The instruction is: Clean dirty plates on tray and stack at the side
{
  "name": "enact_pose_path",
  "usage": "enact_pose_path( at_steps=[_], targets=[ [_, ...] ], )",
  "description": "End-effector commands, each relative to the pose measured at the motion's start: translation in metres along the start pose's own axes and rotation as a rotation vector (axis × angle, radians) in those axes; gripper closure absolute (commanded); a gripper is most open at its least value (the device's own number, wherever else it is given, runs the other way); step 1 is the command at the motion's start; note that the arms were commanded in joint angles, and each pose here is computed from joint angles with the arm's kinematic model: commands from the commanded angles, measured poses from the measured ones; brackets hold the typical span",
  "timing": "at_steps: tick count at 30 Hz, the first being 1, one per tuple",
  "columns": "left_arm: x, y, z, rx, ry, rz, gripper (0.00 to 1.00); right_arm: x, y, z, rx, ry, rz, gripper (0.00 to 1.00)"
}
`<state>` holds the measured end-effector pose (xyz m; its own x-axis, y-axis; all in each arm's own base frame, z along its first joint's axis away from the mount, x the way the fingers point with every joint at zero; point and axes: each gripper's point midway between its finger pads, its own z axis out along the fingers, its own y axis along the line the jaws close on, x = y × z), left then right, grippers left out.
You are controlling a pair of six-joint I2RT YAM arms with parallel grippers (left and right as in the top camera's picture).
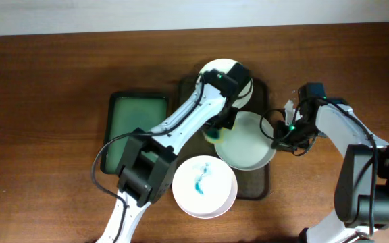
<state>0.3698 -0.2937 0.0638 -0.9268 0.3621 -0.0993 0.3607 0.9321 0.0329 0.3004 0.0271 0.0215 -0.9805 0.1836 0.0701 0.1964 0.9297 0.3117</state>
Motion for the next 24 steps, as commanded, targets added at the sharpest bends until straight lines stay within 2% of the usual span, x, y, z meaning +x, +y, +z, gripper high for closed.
enact_pose_path(
  at_steps=[1,3,5,7,10,13,14,17,19,22,23,24],
  targets=[
    [-0.021,0.057,-0.088,-0.079,-0.153,-0.081,1.00,0.007,0.003,-0.047,0.040,-0.116,-0.027,0.96],
    [-0.010,0.092,-0.126,-0.083,-0.179,-0.146,1.00,0.017,0.012,-0.076,0.034,-0.184,-0.049,0.96],
    [0.012,0.147,-0.161,-0.102,-0.182,-0.261,1.00,0.037,0.023,-0.102,0.071,-0.242,-0.092,0.96],
    [0.035,0.191,-0.168,-0.129,-0.131,-0.360,1.00,0.055,0.029,-0.106,0.173,-0.241,-0.115,0.96],
    [0.051,0.226,-0.156,-0.142,-0.064,-0.450,1.00,0.076,0.042,-0.088,0.397,-0.248,-0.186,0.96],
    [0.050,0.230,-0.136,-0.093,-0.042,-0.459,1.00,0.075,0.057,-0.088,0.548,-0.381,-0.258,0.96],
    [0.053,0.231,-0.116,-0.068,-0.011,-0.439,1.00,0.077,0.078,-0.085,0.547,-0.436,-0.342,0.96],
    [0.065,0.219,-0.056,0.034,0.063,-0.397,1.00,0.083,0.104,-0.097,0.647,-0.603,-0.469,0.96],
    [0.082,0.219,-0.023,0.059,0.113,-0.418,1.00,0.087,0.113,-0.103,0.689,-0.660,-0.538,0.96],
    [0.080,0.221,-0.016,0.058,0.096,-0.399,1.00,0.091,0.122,-0.111,0.695,-0.681,-0.573,0.96],
    [0.074,0.223,-0.015,0.058,0.071,-0.400,0.76,0.091,0.130,-0.124,0.697,-0.711,-0.586,0.96],
    [0.073,0.223,-0.015,0.058,0.065,-0.400,0.66,0.092,0.135,-0.131,0.698,-0.725,-0.601,0.96]
  ],
)
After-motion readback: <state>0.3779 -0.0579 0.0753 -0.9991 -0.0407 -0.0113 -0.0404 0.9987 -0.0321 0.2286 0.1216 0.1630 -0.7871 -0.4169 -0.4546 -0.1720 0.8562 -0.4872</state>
